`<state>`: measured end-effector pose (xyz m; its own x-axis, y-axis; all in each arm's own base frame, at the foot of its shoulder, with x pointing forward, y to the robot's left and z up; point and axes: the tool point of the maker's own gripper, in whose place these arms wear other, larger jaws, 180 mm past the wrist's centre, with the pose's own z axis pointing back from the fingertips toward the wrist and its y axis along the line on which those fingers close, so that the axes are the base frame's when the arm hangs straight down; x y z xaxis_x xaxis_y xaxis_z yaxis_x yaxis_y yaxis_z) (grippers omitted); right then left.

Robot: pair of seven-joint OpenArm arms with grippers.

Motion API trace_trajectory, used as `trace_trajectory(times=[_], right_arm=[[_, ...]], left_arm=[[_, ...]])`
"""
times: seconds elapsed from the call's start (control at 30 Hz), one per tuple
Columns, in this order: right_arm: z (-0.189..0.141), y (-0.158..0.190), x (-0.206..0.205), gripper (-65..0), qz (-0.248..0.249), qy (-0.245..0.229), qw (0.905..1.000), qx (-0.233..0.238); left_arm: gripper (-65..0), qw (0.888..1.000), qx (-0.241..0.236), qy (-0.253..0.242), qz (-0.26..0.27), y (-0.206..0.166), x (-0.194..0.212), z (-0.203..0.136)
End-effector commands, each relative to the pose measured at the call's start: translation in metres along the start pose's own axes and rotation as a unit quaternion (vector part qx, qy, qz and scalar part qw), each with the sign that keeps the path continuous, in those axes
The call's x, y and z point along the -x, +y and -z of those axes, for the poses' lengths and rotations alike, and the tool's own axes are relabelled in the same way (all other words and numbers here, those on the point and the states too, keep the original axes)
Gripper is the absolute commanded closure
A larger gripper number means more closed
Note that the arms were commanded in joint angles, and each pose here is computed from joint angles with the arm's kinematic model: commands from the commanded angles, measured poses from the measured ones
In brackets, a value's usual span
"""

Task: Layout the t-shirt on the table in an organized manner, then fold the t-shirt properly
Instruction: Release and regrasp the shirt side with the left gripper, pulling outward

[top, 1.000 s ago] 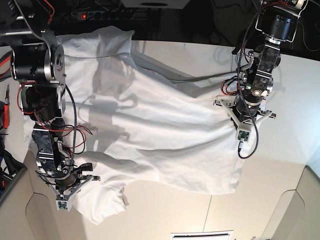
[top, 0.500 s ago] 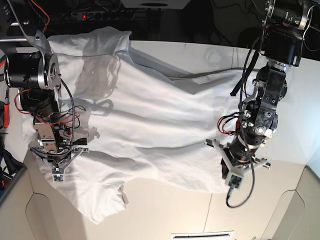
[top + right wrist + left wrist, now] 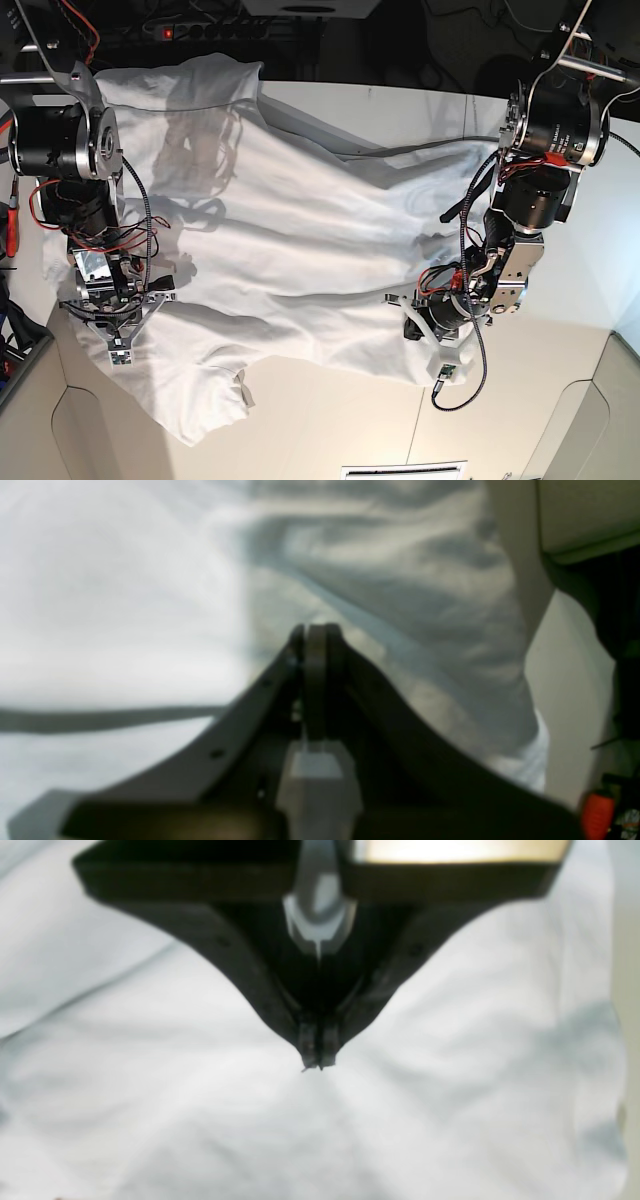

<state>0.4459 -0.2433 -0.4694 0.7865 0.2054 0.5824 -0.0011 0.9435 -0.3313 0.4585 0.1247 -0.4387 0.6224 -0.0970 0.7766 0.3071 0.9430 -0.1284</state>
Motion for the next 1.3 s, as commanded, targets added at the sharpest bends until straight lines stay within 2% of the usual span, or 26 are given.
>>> trace_trajectory(times=[0.0,0.1,0.27,0.5,0.6,0.8,1.0,1.13,1.27], right_arm=[[0.0,-0.006,0.006,0.0,0.002,0.024,0.9997,0.003],[0.0,-0.012,0.007,0.0,0.007,0.025,0.9995,0.019],[-0.002,-0.038,0.011,0.0,0.024,0.032,0.9963,0.077],[-0.001,-0.047,0.013,0.0,0.022,0.032,0.9961,0.079],[0.0,-0.041,0.012,0.0,0.017,0.032,0.9974,0.063],[0.0,-0.038,0.013,0.0,0.015,0.033,0.9978,0.056],[0.0,-0.038,0.012,0.0,0.015,0.033,0.9978,0.056],[0.0,-0.033,0.012,0.0,0.015,0.032,0.998,0.052],[-0.001,-0.021,0.009,0.0,0.015,0.03,0.9985,0.043]], left_arm=[[0.0,0.999,-0.003,-0.036,0.006,0.008,-0.031,-0.003],[0.0,0.999,-0.027,-0.029,0.007,0.026,-0.024,-0.008],[0.0,0.993,-0.119,-0.015,0.0,0.08,-0.009,-0.025],[0.0,0.99,-0.14,0.008,0.004,0.104,0.022,-0.041],[0.0,0.99,-0.141,-0.002,0.006,0.104,0.019,-0.042],[0.0,0.988,-0.136,-0.072,0.025,0.095,-0.031,-0.043],[0.0,0.985,-0.093,-0.14,0.047,0.057,-0.086,-0.042],[0.0,0.987,-0.059,-0.143,0.036,0.028,-0.085,-0.029],[0.0,0.992,-0.053,-0.111,0.028,0.016,-0.054,-0.012]])
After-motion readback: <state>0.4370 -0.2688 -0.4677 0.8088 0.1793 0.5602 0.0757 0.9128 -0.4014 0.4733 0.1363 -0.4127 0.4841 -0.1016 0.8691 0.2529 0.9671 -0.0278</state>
